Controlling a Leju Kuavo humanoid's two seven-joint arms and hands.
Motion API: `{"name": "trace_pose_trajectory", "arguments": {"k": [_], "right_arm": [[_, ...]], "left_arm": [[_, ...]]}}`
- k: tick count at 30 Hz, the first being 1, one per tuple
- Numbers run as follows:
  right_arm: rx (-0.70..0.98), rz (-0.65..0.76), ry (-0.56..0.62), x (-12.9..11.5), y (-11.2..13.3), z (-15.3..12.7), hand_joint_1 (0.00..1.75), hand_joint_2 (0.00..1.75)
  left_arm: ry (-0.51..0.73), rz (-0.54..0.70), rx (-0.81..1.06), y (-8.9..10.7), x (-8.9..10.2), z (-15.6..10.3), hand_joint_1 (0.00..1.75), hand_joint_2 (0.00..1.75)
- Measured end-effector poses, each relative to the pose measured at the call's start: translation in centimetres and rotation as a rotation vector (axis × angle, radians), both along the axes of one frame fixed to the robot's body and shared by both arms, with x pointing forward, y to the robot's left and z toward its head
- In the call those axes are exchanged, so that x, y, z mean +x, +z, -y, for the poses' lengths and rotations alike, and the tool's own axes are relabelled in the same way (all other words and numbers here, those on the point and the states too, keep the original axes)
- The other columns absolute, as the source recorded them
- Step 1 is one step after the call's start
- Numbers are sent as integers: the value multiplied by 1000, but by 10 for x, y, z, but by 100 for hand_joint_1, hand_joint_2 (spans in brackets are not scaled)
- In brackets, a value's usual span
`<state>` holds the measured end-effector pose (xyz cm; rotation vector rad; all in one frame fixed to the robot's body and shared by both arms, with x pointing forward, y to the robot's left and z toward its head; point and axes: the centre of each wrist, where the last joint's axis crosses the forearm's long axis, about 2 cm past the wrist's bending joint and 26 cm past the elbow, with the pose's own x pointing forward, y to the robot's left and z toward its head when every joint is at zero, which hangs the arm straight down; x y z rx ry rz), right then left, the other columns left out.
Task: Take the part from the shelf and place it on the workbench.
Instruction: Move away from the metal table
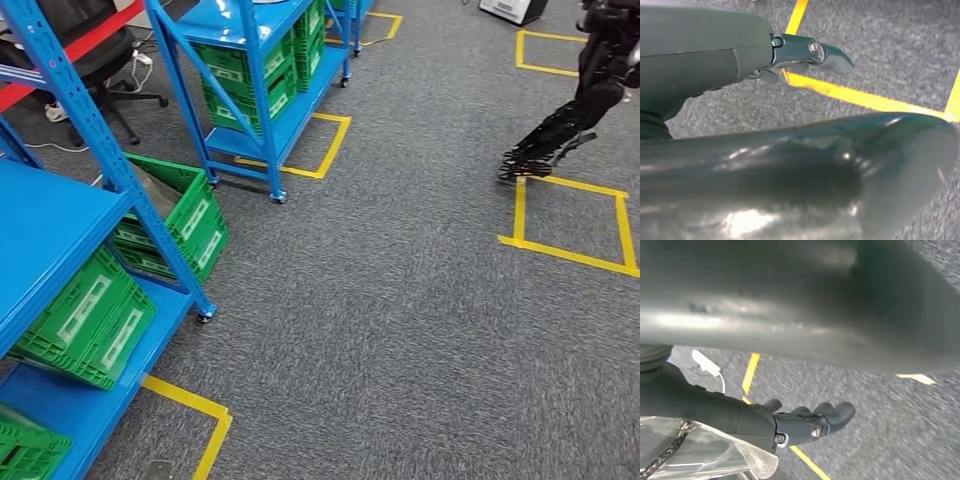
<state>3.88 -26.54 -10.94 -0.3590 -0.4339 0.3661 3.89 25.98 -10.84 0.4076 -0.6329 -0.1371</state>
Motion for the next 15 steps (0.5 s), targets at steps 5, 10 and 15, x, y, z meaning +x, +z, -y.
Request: {"name": "trace_pose_trajectory", "arguments": {"k": [5, 10, 15], "right_arm": [[-23, 35, -6, 2, 0, 6, 0, 0], [-47, 39, -7, 2, 0, 10, 0, 0], [-64, 32, -10, 0, 0, 16, 0, 0]], "left_arm": [[-21, 4, -36, 1, 4, 7, 0, 0], [-35, -1, -62, 1, 6, 15, 0, 0], [-35, 2, -73, 2, 8, 20, 0, 0]]}}
